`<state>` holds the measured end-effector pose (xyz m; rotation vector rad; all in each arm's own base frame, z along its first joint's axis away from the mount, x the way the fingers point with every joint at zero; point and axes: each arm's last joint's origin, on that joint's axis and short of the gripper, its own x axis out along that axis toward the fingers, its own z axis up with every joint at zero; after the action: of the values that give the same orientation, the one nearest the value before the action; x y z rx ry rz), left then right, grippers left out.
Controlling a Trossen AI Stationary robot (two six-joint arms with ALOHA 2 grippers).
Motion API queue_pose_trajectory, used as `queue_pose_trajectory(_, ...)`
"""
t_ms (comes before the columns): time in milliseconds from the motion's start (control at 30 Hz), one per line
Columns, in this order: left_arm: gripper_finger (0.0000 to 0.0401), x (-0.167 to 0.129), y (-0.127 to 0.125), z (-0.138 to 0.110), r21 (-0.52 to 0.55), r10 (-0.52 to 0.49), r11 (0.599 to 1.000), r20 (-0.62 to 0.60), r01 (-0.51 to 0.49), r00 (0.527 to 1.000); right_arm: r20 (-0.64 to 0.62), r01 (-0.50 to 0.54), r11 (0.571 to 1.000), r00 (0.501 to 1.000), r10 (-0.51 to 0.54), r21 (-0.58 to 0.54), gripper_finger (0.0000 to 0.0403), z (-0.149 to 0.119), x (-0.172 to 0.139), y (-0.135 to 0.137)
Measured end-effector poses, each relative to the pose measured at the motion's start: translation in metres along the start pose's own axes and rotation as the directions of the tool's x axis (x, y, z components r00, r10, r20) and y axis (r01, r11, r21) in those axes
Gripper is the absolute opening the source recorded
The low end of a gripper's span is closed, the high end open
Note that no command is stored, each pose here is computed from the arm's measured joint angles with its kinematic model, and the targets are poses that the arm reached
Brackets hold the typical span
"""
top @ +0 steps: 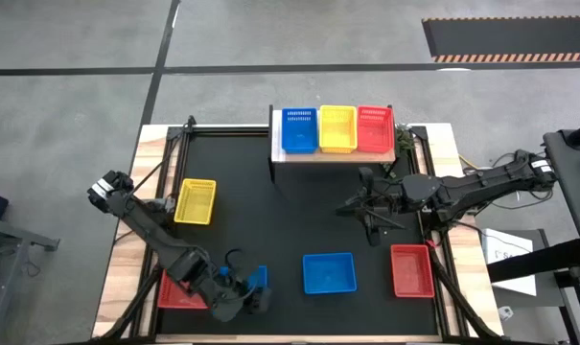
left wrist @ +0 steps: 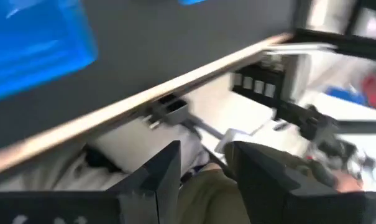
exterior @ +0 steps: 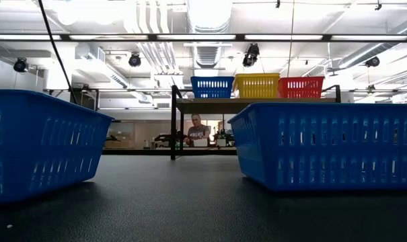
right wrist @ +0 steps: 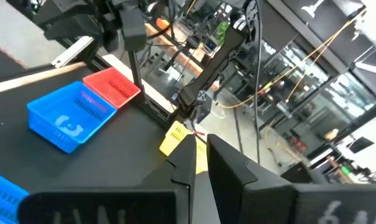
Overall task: Stack baskets on shelf by color
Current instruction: Stack the left red bin on top of the red bin on the shelf
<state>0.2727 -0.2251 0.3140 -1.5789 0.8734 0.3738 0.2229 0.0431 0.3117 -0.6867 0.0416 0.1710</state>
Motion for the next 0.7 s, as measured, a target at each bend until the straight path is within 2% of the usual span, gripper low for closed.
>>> queue_pose_trajectory(100, 0.0130, -0.001, 0.016, -0.007, -0.137, 0.119, 0.983, -0.026, -0.121, 0.993, 0.006, 0.005, 0.999, 1.000, -0.005, -0.032, 0.0031, 0.001, 0.000, 0.000)
queue_pose_trajectory(200, 0.0130, -0.004, 0.028, -0.012, -0.247, 0.263, 0.926, -0.116, -0.284, 0.958, 0.017, 0.014, 0.998, 1.000, -0.014, -0.055, 0.0031, 0.002, 0.000, -0.001)
queue_pose_trajectory(267, 0.0130, -0.006, 0.034, -0.014, -0.281, 0.340, 0.882, -0.175, -0.378, 0.924, 0.017, 0.020, 0.997, 1.000, -0.019, -0.070, 0.0031, 0.001, 0.000, -0.002)
queue_pose_trajectory(367, 0.0130, -0.011, 0.042, -0.016, -0.271, 0.452, 0.822, -0.227, -0.502, 0.863, 0.010, 0.031, 0.996, 1.000, -0.030, -0.084, 0.0031, -0.001, 0.000, -0.005)
queue_pose_trajectory(400, 0.0130, -0.012, 0.044, -0.015, -0.265, 0.472, 0.812, -0.223, -0.520, 0.853, 0.008, 0.037, 0.996, 0.999, -0.036, -0.083, 0.0031, -0.001, 0.000, -0.006)
queue_pose_trajectory(500, 0.0130, -0.012, 0.048, -0.015, -0.243, 0.500, 0.806, -0.210, -0.540, 0.840, -0.003, 0.053, 0.995, 0.999, -0.053, -0.079, 0.0031, -0.004, 0.000, -0.010)
queue_pose_trajectory(633, 0.0130, -0.013, 0.052, -0.014, -0.131, 0.531, 0.817, -0.204, -0.561, 0.822, -0.022, 0.068, 0.996, 0.997, -0.070, -0.064, 0.0031, -0.008, 0.002, -0.013)
queue_pose_trajectory(700, 0.0130, -0.014, 0.055, -0.013, -0.089, 0.556, 0.810, -0.198, -0.580, 0.807, -0.035, 0.072, 0.996, 0.997, -0.074, -0.057, 0.0031, -0.011, 0.003, -0.015)
